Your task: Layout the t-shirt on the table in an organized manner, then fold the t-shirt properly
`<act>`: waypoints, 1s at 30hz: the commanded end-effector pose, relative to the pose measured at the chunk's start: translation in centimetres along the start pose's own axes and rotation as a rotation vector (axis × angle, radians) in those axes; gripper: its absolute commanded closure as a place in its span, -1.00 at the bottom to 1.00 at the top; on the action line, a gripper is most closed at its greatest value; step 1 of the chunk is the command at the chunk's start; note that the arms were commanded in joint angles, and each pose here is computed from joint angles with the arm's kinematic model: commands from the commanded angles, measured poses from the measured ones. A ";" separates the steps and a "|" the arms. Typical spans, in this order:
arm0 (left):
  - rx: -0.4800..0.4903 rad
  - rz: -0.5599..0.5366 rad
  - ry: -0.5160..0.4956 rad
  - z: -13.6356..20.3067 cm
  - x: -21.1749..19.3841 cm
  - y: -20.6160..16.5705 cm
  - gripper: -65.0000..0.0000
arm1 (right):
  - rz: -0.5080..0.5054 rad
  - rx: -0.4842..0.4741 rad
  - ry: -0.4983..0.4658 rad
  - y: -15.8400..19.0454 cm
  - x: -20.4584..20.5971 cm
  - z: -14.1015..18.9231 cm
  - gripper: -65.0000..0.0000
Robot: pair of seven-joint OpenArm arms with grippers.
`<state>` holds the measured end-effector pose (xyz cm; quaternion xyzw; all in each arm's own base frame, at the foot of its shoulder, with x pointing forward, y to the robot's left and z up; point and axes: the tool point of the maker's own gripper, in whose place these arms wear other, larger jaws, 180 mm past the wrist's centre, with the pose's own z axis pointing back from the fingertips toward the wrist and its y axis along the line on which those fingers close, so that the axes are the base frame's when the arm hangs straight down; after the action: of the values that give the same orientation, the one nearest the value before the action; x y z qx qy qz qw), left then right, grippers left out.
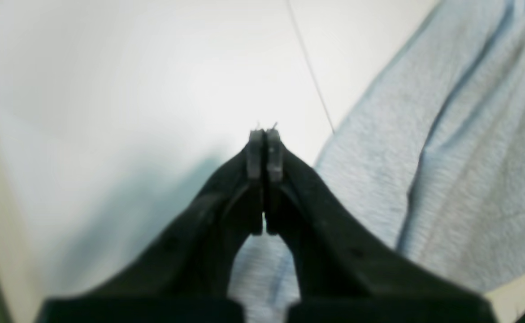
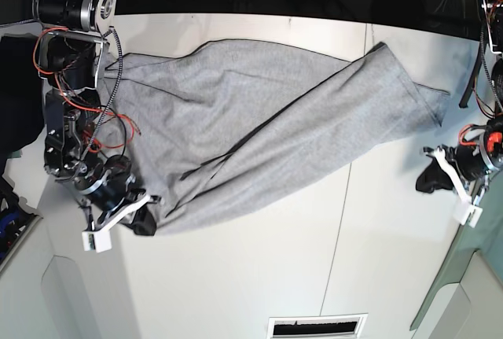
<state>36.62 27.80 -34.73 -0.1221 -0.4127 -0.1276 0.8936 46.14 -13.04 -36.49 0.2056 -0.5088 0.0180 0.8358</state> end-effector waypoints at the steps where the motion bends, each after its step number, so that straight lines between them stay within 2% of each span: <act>1: 0.011 -0.028 -0.067 1.1 3.3 1.0 1.00 | 0.035 0.014 -0.111 0.4 4.3 0.4 1.00; 7: 0.024 -0.099 -0.184 4.3 9.6 2.4 1.00 | 0.157 0.020 -0.150 2.4 8.6 3.7 1.00; 10: -0.045 -0.157 -0.148 5.1 9.4 0.1 1.00 | 0.184 0.023 -0.121 3.0 8.0 5.8 1.00; 14: -0.134 -0.157 -0.091 5.3 6.2 -3.2 1.00 | 0.169 0.027 -0.071 3.1 4.3 7.9 1.00; 19: -0.182 -0.078 0.051 4.8 -1.4 -5.1 1.00 | 0.094 0.013 0.080 2.4 -3.9 9.7 1.00; 21: -0.194 -0.045 0.095 4.5 -4.0 -5.9 1.00 | 0.071 0.007 0.103 2.3 -6.2 10.7 1.00; 26: -0.214 0.001 0.155 4.3 -7.8 -7.5 1.00 | 0.038 -0.007 0.127 2.2 -9.4 12.4 1.00; 30: -0.216 0.009 0.164 4.4 -8.4 -7.7 1.00 | 0.056 -0.028 0.160 1.8 -10.5 12.8 1.00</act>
<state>24.67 22.68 -38.98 -0.2107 -0.2991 -0.1708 0.9149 29.10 -13.96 -41.05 0.1761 -0.4243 0.0504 0.8868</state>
